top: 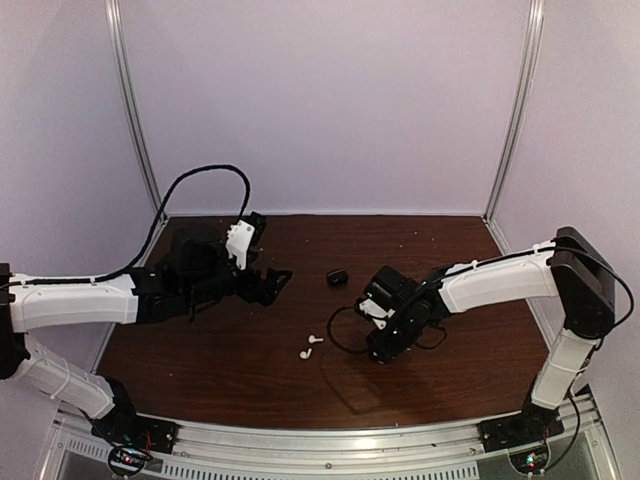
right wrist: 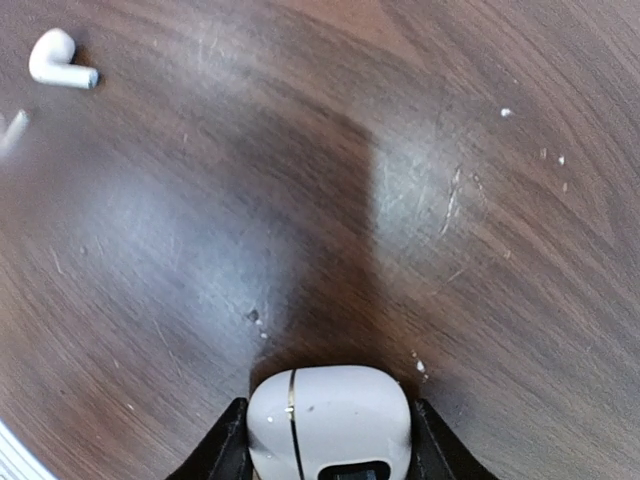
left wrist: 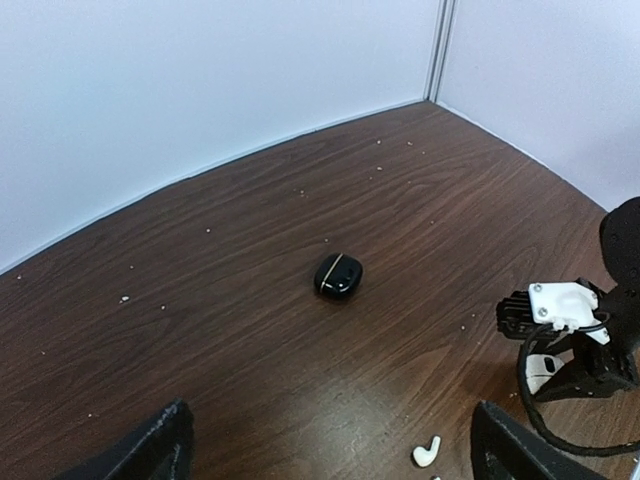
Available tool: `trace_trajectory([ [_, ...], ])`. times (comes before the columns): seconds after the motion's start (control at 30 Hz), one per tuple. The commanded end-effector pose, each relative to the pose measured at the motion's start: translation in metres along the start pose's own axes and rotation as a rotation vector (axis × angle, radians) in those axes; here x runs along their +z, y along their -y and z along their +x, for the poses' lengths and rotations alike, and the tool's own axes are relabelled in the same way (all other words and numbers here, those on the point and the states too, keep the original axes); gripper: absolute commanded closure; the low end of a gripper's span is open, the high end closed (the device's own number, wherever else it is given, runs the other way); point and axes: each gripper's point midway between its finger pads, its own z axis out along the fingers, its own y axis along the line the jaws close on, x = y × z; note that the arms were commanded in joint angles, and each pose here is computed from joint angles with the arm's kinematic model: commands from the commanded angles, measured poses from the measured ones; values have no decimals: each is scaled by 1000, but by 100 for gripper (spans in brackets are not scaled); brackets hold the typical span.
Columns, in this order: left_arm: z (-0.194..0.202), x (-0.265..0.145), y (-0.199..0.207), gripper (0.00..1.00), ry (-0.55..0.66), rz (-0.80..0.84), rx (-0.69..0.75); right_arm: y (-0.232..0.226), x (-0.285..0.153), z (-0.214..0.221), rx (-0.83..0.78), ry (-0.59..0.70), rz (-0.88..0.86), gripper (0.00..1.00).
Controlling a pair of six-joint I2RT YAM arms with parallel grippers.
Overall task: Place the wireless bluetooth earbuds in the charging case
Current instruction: Move the charging case to the center of the board, then pick up the charging case from the center of the board.
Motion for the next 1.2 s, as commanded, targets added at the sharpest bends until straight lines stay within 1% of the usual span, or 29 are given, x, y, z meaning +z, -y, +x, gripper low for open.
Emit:
trace_trajectory([
  [0.0, -15, -7, -10, 2, 82, -44, -31, -7, 12, -18, 106, 39, -66, 57],
  [0.07, -11, -5, -11, 2, 69, -48, -36, -12, 11, -27, 150, 72, -100, 57],
  [0.1, -9, -5, -11, 2, 63, -48, -40, -15, 10, -32, 172, 89, -120, 51],
  [0.2, -3, -3, -10, 2, 46, -44, -48, -23, -3, -45, 187, 140, -178, 24],
  [0.23, -2, -3, -11, 2, 44, -46, -49, -23, -10, -48, 162, 159, -183, 18],
  [0.3, -3, -5, -11, 2, 47, -45, -49, -17, -26, -53, 65, 205, -139, 13],
  [0.37, -4, -6, -10, 2, 50, -43, -41, -11, -45, -56, -90, 251, -92, 10],
  [0.47, -6, -8, -9, 2, 59, -36, -23, -2, -58, -58, -276, 300, -23, 10],
  [0.53, -6, -8, -8, 2, 61, -27, -18, 10, -57, -59, -283, 268, 31, 10],
  [0.57, -5, -7, -5, 2, 58, -12, -16, 12, -57, -60, -272, 252, 20, 11],
  [0.63, -2, -5, 6, 2, 51, 56, 4, 15, -54, -59, -214, 248, -10, 13],
  [0.7, 6, 1, 15, 3, 43, 100, -8, 20, -56, -64, -84, 288, -110, 14],
  [0.77, 20, 7, 30, 3, 30, 136, -1, 27, -59, -69, 52, 319, -231, 17],
  [0.8, 28, 11, 42, 3, 25, 159, 8, 32, -59, -70, 86, 329, -256, 18],
  [0.9, 46, 28, 75, 4, 5, 216, 24, 46, -66, -75, 151, 375, -269, 17],
  [0.93, 58, 37, 87, 4, -19, 224, 52, 52, -68, -77, 172, 388, -276, 17],
  [1.03, 72, 55, 117, 4, -37, 232, 137, 71, -78, -81, 207, 431, -238, 17],
  [1.1, 79, 67, 132, 5, -43, 266, 121, 83, -85, -84, 226, 465, -213, 17],
  [1.17, 85, 70, 152, 5, -16, 327, 123, 93, -95, -88, 239, 505, -192, 14],
])
